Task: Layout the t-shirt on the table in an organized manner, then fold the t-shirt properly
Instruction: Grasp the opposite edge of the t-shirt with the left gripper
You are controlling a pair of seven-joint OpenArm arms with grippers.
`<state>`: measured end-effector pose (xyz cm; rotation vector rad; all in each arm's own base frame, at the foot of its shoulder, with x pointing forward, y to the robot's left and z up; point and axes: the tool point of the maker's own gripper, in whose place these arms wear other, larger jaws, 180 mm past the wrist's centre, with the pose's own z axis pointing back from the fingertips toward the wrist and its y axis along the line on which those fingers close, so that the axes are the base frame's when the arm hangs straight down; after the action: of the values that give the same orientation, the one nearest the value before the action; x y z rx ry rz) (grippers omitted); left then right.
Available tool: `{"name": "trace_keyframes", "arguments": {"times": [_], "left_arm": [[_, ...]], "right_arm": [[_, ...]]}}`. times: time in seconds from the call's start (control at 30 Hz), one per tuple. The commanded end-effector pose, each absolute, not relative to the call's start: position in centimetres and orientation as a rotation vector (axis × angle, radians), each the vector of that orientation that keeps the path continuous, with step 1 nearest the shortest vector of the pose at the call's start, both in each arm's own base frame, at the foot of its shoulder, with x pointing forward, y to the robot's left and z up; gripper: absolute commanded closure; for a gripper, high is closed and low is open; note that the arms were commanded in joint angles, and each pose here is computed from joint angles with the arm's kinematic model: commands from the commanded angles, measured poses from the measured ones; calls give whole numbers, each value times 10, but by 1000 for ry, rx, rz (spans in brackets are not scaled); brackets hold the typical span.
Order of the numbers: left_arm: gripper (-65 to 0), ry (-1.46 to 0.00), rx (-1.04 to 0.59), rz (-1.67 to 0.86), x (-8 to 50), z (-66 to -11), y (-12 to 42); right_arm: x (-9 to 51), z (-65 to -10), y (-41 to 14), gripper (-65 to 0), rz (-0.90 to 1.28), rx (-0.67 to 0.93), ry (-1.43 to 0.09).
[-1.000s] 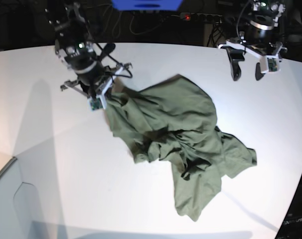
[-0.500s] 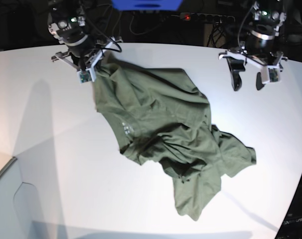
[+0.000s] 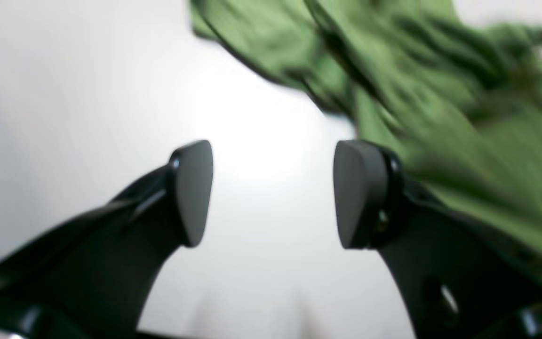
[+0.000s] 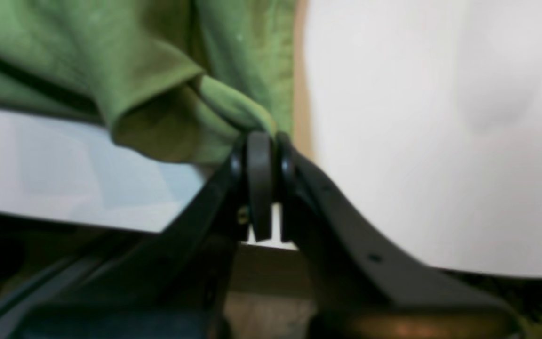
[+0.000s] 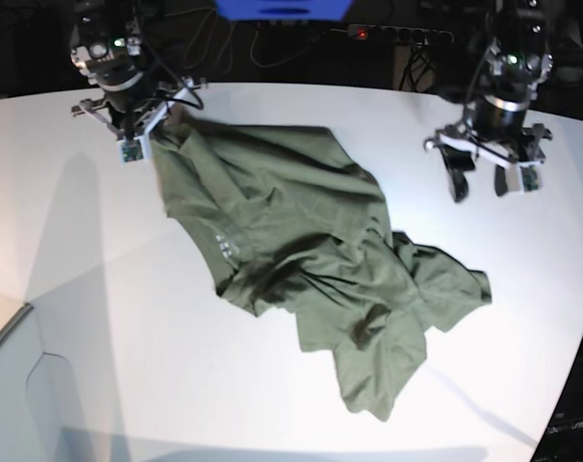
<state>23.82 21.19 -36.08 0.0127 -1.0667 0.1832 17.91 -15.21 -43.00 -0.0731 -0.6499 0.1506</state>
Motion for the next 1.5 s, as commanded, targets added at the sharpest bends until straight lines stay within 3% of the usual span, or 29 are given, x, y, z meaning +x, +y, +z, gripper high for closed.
{"name": "trace_keyframes", "arguments": {"times": [0.0, 0.33, 0.87, 1.3, 1.37, 1.47], "left_arm": [[-389, -1098, 34, 207, 245, -356, 222], [-389, -1100, 71, 357, 319, -384, 269], [-389, -1007, -4, 493, 437, -407, 281], [-380, -952, -18, 543, 449, -432, 276], [-316, -948, -14, 545, 447, -436, 276], [-114, -946, -10, 548, 441, -440, 278]], "right_arm": [[186, -421, -158, 0, 153, -90, -686], [189, -420, -160, 0, 145, -95, -694], [181, -431, -161, 0, 139, -96, -652], [175, -441, -164, 0, 135, -98, -621], [175, -441, -164, 0, 135, -98, -621], [181, -439, -164, 0, 134, -98, -634]]}}
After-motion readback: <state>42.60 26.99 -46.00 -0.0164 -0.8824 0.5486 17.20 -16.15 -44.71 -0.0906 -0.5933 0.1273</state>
